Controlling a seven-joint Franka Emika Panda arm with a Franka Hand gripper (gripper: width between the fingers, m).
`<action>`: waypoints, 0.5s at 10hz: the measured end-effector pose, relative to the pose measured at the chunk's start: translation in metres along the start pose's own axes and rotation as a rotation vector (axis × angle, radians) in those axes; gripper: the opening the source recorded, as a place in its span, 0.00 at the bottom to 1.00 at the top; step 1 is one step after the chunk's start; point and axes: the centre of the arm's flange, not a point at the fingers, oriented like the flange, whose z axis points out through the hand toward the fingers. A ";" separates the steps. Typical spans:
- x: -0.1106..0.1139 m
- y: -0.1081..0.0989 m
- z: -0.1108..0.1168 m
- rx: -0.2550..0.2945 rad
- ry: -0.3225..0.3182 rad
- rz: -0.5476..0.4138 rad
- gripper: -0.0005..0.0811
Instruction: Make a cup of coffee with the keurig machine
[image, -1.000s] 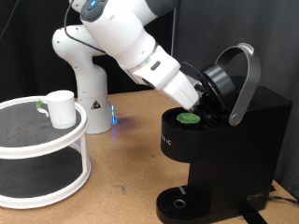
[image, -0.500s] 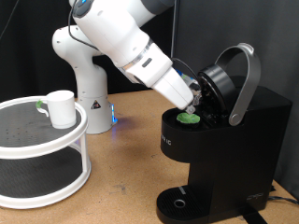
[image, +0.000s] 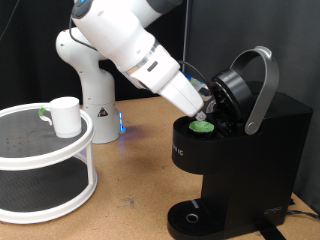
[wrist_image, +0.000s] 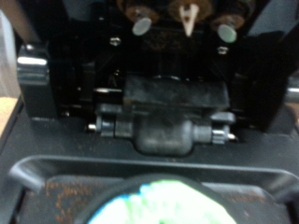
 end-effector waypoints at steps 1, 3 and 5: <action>-0.003 0.003 -0.010 -0.012 0.015 -0.005 0.99; -0.009 0.008 -0.038 -0.008 0.055 0.011 0.99; -0.011 0.011 -0.070 0.032 0.093 0.042 0.99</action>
